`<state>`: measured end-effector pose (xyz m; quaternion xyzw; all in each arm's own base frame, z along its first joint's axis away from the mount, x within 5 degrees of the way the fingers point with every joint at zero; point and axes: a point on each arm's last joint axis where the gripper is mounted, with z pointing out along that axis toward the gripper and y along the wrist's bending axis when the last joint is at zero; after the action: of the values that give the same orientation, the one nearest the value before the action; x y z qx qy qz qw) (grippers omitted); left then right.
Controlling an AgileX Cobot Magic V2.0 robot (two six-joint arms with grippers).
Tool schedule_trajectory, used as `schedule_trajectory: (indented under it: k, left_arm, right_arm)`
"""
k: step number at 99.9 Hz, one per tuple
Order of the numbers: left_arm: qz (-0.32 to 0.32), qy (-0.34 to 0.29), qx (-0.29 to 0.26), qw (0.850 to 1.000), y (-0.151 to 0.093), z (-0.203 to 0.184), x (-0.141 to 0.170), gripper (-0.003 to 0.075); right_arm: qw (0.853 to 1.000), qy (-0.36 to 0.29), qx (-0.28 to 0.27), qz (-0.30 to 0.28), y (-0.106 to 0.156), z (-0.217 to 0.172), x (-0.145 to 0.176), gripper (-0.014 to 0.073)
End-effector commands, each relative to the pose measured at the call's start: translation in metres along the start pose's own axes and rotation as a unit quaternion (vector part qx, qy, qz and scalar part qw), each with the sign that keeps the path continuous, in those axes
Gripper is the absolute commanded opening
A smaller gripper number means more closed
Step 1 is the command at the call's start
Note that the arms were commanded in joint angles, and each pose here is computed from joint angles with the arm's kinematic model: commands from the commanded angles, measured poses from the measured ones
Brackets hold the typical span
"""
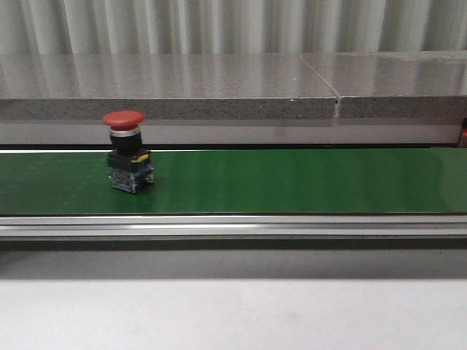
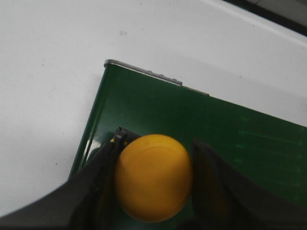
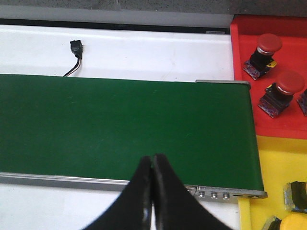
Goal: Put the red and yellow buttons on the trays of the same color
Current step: 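Set the yellow button on the belt behind the red one and release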
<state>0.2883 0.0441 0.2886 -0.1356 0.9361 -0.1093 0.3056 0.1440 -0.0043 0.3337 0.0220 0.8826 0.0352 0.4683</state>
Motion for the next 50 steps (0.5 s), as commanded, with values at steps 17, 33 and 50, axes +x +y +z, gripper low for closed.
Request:
schedule_trajectory:
  k: [17, 33, 50]
  left_arm:
    - [-0.008, -0.031, 0.009, 0.999, -0.005, 0.011, -0.009, 0.0040]
    - [-0.017, -0.002, 0.010, 1.000, -0.001, 0.026, -0.006, 0.0111]
    - [-0.019, 0.011, 0.013, 1.000, -0.002, 0.027, -0.004, 0.0448]
  right_arm:
    - [0.999, -0.045, 0.000, -0.004, 0.001, -0.007, -0.012, -0.0067]
    - [0.999, -0.045, 0.000, -0.004, 0.001, -0.007, -0.012, -0.0067]
    - [0.999, -0.045, 0.000, -0.004, 0.001, -0.007, -0.012, -0.0067]
